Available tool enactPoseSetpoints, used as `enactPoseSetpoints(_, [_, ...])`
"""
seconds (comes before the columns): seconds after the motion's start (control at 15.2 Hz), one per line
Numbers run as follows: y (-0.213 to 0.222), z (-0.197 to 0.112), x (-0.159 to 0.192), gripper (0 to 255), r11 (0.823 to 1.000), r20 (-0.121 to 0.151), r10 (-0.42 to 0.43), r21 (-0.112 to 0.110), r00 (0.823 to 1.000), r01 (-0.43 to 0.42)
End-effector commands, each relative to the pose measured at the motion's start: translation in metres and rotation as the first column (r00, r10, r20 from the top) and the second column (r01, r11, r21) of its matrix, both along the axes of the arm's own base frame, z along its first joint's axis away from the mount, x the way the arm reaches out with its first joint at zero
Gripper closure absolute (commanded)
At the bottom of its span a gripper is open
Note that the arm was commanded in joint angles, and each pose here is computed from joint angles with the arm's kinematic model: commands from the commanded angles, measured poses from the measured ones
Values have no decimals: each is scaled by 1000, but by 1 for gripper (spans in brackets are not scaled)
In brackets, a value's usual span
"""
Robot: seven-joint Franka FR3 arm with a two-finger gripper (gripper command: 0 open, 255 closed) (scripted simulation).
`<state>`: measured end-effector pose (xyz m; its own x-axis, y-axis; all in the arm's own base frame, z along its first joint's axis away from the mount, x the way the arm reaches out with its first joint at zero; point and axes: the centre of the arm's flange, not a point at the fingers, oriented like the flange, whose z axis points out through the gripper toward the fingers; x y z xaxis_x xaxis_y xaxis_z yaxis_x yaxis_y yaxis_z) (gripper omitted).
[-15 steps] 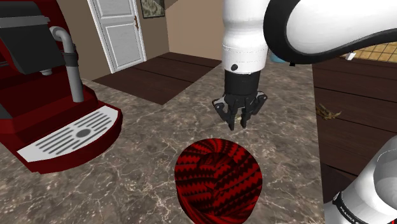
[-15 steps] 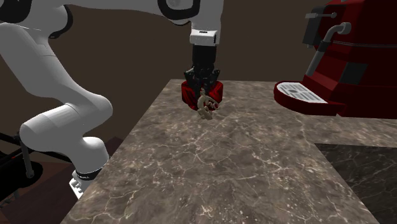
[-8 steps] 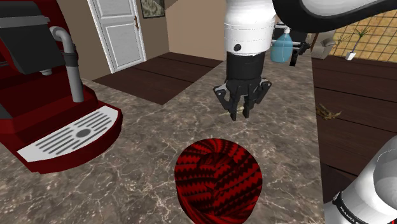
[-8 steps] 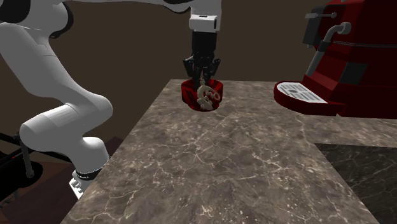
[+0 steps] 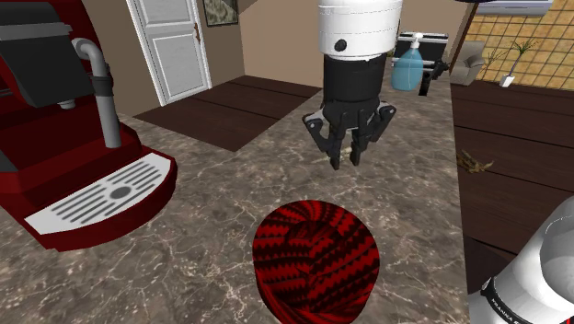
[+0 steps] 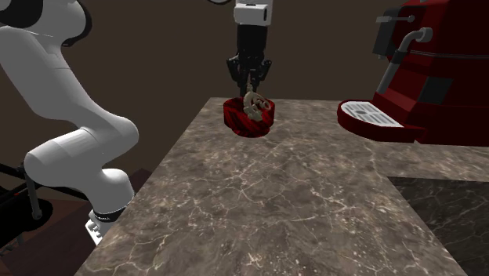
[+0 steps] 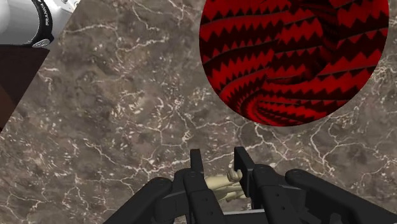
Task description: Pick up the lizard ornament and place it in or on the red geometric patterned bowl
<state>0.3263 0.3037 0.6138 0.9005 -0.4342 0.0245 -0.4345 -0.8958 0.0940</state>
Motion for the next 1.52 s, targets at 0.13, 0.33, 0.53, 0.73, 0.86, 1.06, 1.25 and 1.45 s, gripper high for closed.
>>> enactPoseSetpoints(0.13, [44,4,-28,255,1000,0,-1,0,1000,1])
enactPoseSetpoints(0.33, [78,5,-49,255,1000,0,-1,0,1000,1])
enactPoseSetpoints(0.53, [115,7,-70,255,1000,0,-1,0,1000,1])
enactPoseSetpoints(0.73, [115,-8,-70,255,1000,0,-1,0,1000,1])
enactPoseSetpoints(0.86, [115,-19,-70,255,1000,0,-1,0,1000,1])
enactPoseSetpoints(1.06, [115,-35,-70,255,1000,0,-1,0,1000,1])
enactPoseSetpoints(1.25, [115,-51,-70,255,1000,0,-1,0,1000,1])
enactPoseSetpoints(1.45, [115,-67,-70,255,1000,0,-1,0,1000,1])
